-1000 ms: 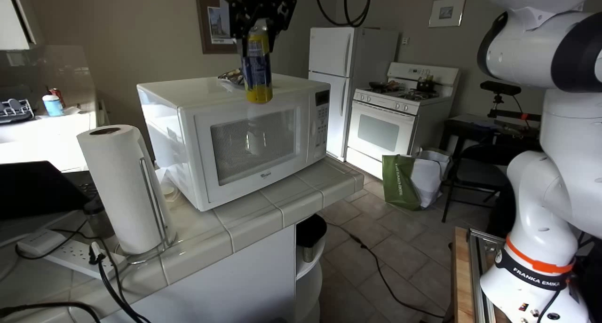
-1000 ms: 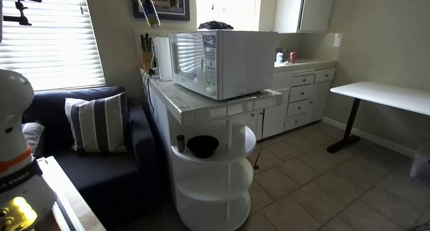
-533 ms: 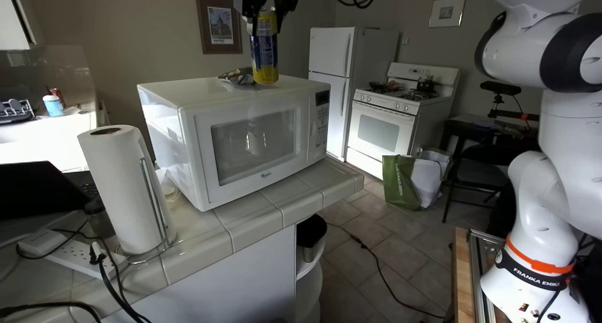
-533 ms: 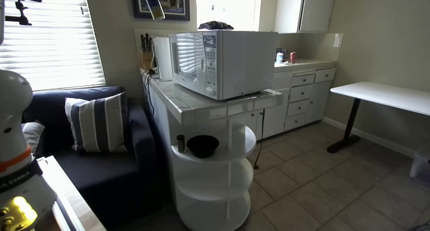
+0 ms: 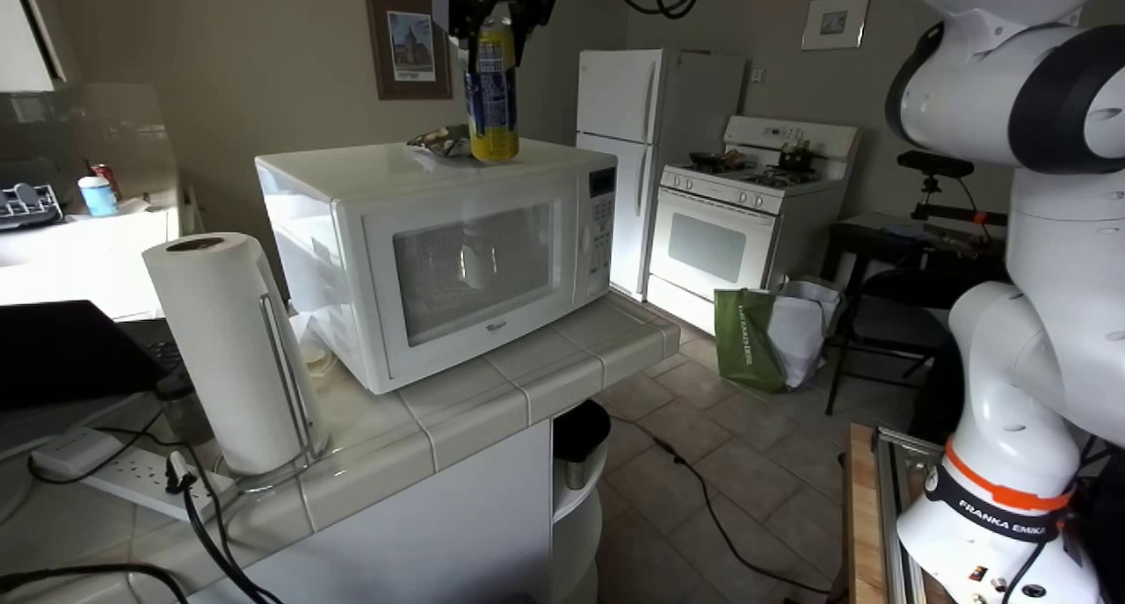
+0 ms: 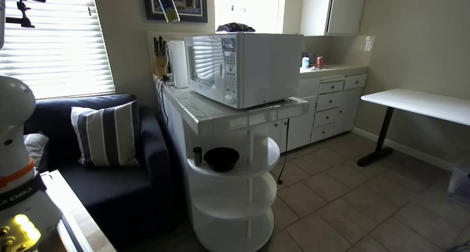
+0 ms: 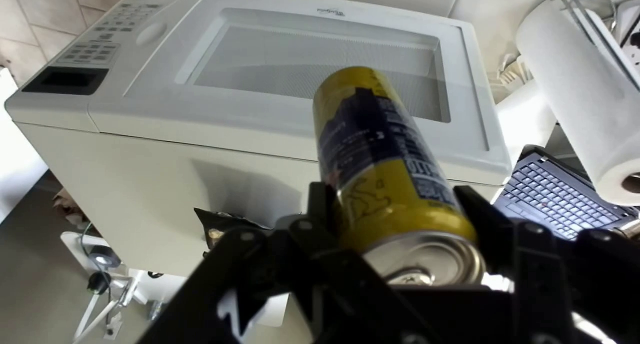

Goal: Put the can on the microwave

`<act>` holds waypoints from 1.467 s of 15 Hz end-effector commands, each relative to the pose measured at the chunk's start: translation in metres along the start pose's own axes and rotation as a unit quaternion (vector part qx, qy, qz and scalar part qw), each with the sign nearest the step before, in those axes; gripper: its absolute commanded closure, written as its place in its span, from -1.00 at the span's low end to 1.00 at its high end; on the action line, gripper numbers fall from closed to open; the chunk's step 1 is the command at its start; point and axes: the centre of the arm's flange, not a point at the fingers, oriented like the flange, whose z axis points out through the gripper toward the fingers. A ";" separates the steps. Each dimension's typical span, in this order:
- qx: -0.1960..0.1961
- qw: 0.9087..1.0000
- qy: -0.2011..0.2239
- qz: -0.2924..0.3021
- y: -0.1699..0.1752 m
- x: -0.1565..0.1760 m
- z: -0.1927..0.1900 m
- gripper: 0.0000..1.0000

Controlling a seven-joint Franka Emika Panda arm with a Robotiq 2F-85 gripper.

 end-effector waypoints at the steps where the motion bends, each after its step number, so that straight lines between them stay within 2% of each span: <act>1: 0.005 1.000 0.002 0.013 0.006 0.028 0.000 0.22; 7: 0.011 0.999 -0.006 0.030 0.032 0.076 0.009 0.22; 11: 0.038 0.998 -0.008 0.049 0.052 0.104 0.024 0.22; 18: 0.070 0.992 0.018 0.099 0.086 0.145 0.058 0.22; 22: 0.078 0.990 0.011 0.121 0.096 0.157 0.080 0.22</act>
